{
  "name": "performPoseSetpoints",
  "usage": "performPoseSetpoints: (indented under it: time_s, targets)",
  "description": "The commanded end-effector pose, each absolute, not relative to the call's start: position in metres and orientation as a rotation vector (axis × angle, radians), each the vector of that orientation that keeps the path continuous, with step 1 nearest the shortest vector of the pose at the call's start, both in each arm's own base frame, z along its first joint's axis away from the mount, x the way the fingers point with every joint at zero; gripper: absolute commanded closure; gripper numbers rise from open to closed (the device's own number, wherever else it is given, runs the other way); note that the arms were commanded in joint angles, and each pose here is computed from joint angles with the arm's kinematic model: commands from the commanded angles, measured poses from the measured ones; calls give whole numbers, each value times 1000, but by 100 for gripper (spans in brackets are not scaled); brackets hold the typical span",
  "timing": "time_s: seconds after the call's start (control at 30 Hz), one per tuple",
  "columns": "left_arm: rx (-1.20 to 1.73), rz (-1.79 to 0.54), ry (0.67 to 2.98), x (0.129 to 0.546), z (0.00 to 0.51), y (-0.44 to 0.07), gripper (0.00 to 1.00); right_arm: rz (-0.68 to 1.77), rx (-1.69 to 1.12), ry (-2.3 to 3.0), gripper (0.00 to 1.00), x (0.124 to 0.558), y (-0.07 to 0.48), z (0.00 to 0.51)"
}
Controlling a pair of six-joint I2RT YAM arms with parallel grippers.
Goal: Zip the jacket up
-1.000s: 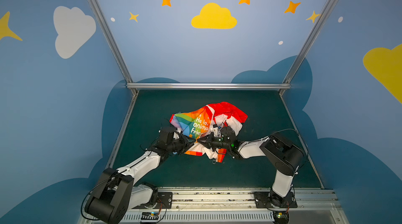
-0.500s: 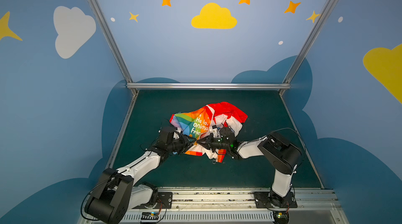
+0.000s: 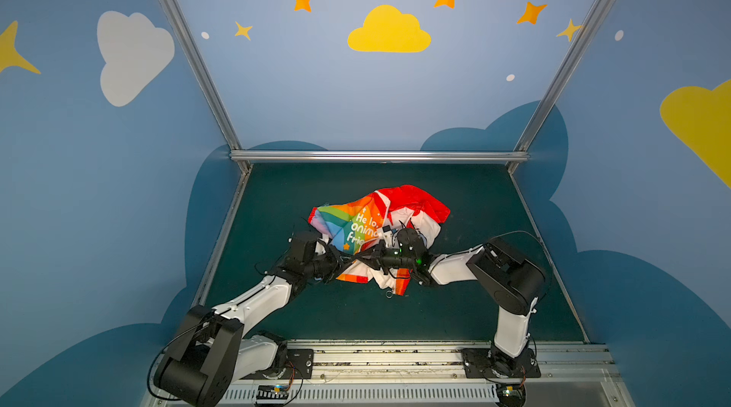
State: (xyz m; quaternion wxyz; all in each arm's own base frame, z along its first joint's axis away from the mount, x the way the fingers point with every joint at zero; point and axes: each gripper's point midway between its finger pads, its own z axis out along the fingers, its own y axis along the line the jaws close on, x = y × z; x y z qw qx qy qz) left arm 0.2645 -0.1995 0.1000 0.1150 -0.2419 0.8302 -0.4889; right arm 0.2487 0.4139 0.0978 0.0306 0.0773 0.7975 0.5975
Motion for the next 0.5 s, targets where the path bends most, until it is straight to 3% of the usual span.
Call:
performPoseSetpoints:
  time_s: [0.0,0.07,0.17,0.23,0.47]
  targets:
    - [-695,-1429,2444,262,99,-200,95,1861,189,2444,100,250,419,102]
    - [-694,-1425,2448,261,98,-200,97,1857,190,2441,98,249,417,103]
    - [-682,-1407,2452,262,100,-199,97,1814,238,2456,70,248,406,104]
    - [-672,-1391,2460,261,102,-198,97,1742,271,2506,63,243,393,100]
    - [-651,-1376,2464,263,112,-198,97,950,194,2869,49,196,298,92]
